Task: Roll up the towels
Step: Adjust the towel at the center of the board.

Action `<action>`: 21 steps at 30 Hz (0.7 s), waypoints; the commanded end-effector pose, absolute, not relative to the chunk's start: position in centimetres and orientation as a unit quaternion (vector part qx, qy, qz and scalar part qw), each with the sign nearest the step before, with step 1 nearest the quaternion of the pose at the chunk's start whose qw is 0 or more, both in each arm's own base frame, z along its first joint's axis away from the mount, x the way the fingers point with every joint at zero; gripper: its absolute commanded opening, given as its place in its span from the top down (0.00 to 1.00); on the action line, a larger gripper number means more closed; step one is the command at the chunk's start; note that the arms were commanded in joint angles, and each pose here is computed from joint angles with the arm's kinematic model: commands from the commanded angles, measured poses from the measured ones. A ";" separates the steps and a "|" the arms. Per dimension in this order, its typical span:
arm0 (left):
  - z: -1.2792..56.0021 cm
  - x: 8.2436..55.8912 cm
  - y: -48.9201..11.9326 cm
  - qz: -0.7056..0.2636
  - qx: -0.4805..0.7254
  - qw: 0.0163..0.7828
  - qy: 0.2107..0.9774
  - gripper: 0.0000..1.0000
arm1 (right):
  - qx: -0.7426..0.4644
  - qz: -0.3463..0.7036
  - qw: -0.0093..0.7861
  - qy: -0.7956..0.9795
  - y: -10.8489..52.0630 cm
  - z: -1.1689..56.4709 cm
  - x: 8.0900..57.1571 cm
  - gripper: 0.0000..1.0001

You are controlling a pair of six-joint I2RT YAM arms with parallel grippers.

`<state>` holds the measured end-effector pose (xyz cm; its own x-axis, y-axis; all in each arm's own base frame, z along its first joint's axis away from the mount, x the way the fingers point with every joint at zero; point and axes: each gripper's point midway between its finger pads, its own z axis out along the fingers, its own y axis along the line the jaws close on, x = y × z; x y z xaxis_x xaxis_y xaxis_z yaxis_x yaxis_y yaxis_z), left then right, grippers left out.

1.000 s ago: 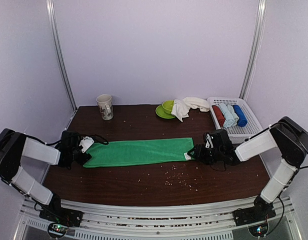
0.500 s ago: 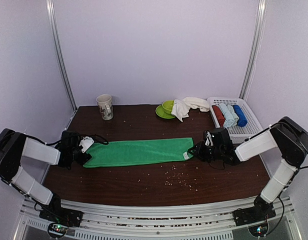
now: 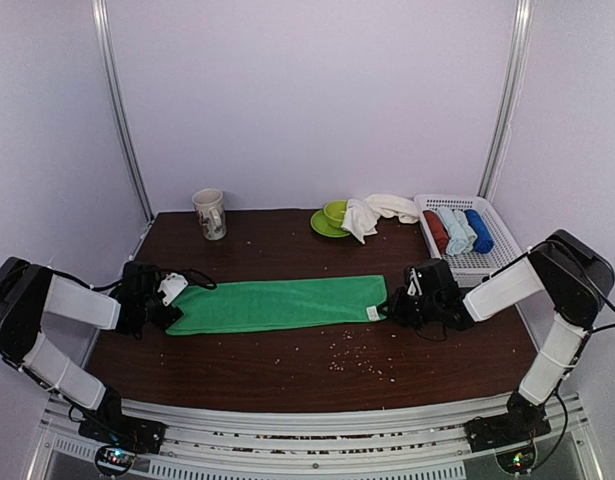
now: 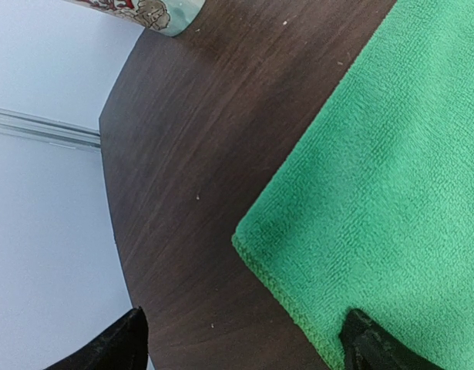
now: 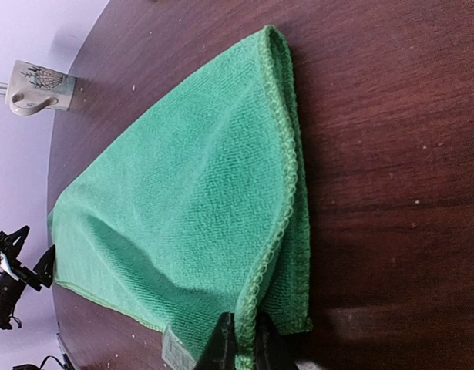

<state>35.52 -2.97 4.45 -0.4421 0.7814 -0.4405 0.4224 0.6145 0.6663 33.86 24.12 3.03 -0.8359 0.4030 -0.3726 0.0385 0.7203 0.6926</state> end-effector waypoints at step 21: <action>3.9 34.4 -2.6 0.245 0.427 0.332 0.805 0.05 | 0.109 0.223 0.300 0.921 20.1 3.7 34.2 0.91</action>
<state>34.76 -3.23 4.75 -0.3971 0.8353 -0.3802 0.4896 0.5432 0.6820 33.43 20.74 2.39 -0.8225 0.3447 -0.4525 0.0726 0.8526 0.5175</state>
